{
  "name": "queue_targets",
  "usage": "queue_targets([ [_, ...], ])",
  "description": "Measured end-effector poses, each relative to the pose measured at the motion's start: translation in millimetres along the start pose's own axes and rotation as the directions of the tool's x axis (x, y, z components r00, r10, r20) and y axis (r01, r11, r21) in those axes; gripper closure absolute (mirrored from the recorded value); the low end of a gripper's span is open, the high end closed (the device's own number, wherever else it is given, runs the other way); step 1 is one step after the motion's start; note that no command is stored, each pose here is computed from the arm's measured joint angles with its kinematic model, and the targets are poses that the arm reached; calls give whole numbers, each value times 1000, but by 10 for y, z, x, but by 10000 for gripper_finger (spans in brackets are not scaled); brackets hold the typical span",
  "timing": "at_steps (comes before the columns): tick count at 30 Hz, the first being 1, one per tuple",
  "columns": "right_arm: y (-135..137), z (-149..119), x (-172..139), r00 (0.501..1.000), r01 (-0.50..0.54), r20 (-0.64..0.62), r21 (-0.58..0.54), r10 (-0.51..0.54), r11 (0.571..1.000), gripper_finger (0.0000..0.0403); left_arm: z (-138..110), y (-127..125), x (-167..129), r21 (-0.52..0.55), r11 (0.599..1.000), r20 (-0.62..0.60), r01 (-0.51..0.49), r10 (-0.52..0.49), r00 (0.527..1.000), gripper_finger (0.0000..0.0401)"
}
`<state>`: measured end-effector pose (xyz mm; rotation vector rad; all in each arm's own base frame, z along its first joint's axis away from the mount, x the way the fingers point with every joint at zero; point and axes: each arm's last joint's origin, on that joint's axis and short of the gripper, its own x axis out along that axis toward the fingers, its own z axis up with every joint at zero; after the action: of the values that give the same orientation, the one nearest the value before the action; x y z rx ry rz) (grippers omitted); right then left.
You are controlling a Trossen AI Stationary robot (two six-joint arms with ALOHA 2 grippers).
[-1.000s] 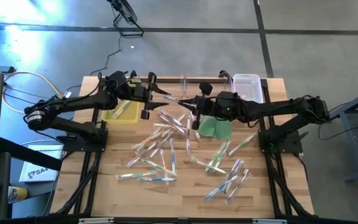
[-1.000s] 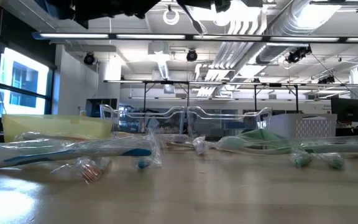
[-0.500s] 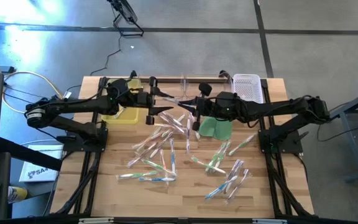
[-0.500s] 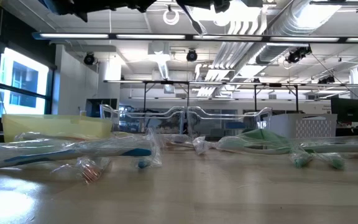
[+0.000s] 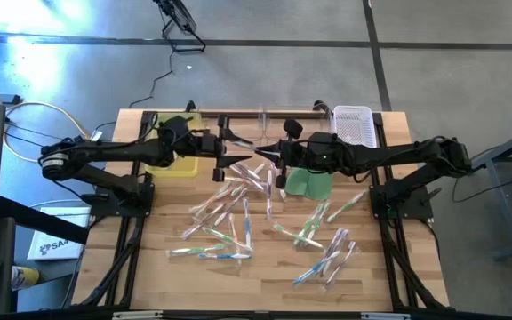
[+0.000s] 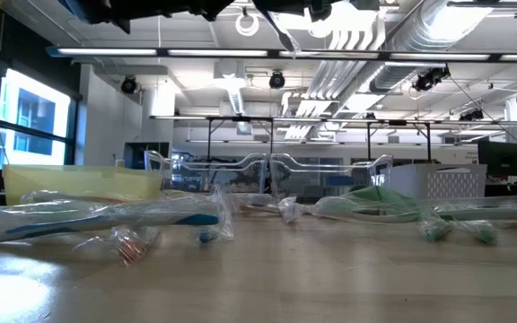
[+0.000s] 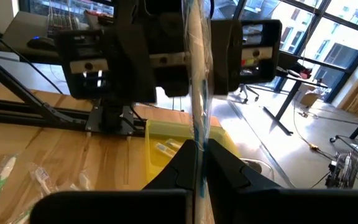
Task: Pick & Place Toothbrushes
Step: Put the blue toothbrush into the yellow bin
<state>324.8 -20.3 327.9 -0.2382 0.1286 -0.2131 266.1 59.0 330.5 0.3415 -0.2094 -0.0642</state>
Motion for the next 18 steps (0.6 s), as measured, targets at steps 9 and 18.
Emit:
queue_targets([
  [9, 4, -1, 0, 1000, -5, -1, -2, 5, 1000, 395, 4, 4, -2, -1, 1000, 2, -6, 6, 1000, 368],
  [18, 24, -1, -3, 1000, -24, -1, 2, 24, 1000, 350, -3, 0, -2, 8, 1000, -4, 2, -2, 1000, 377],
])
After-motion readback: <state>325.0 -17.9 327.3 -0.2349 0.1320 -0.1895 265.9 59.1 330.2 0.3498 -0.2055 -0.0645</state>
